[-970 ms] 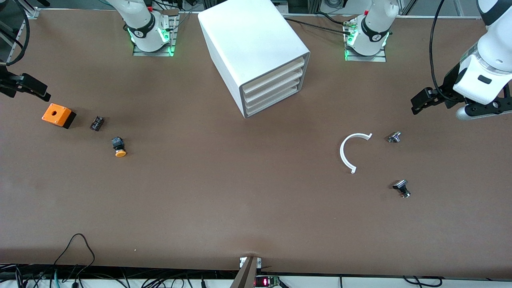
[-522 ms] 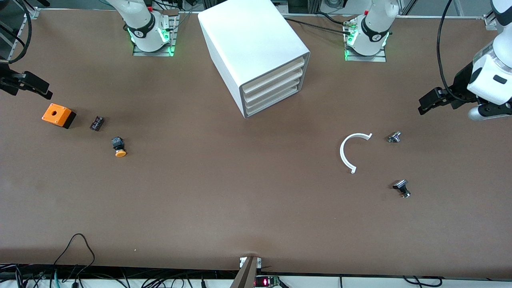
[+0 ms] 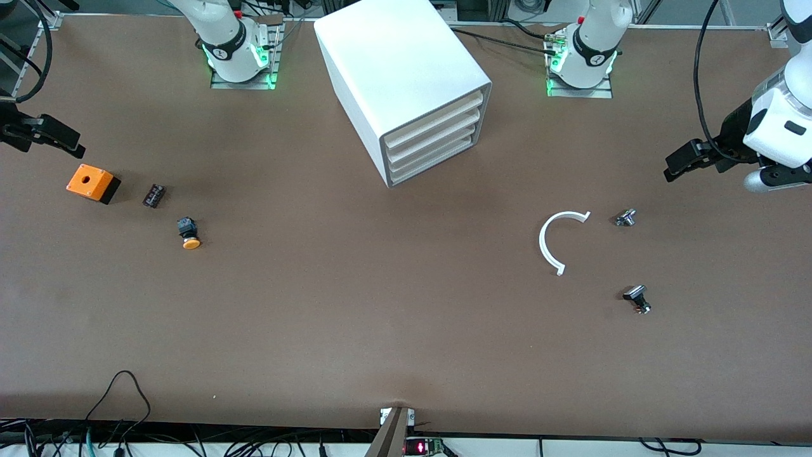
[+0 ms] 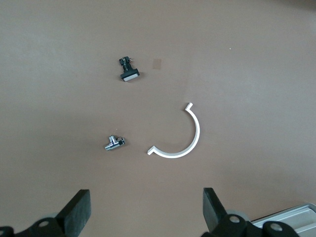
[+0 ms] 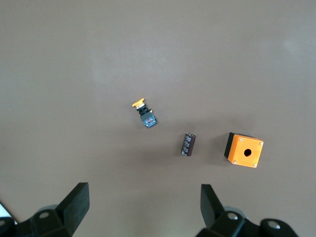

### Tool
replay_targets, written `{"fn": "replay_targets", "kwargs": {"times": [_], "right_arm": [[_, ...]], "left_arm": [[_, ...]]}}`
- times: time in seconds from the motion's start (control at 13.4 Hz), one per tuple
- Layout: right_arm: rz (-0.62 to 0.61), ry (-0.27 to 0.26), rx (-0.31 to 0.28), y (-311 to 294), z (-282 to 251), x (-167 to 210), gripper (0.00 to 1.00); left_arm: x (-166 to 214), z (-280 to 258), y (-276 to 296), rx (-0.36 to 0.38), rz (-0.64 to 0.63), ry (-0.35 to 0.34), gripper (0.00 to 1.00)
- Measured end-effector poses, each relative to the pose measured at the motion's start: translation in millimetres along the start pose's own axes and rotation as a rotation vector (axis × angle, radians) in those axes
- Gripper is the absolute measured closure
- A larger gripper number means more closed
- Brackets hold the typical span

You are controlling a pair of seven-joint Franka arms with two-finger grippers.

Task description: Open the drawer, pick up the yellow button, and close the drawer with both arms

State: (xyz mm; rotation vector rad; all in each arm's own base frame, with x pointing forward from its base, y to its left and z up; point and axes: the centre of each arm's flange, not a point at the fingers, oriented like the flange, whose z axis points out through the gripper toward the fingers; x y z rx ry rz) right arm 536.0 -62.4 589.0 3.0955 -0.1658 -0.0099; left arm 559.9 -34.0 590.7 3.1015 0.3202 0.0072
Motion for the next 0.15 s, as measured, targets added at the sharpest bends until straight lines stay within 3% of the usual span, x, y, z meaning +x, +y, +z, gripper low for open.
{"fn": "replay_targets", "kwargs": {"times": [0.15], "right_arm": [[0.001, -0.003, 0.000, 0.4, 0.4, -0.2, 0.00]], "left_arm": [[-1.1, 0.1, 3.8, 0.000, 0.007, 0.000, 0.00]]}}
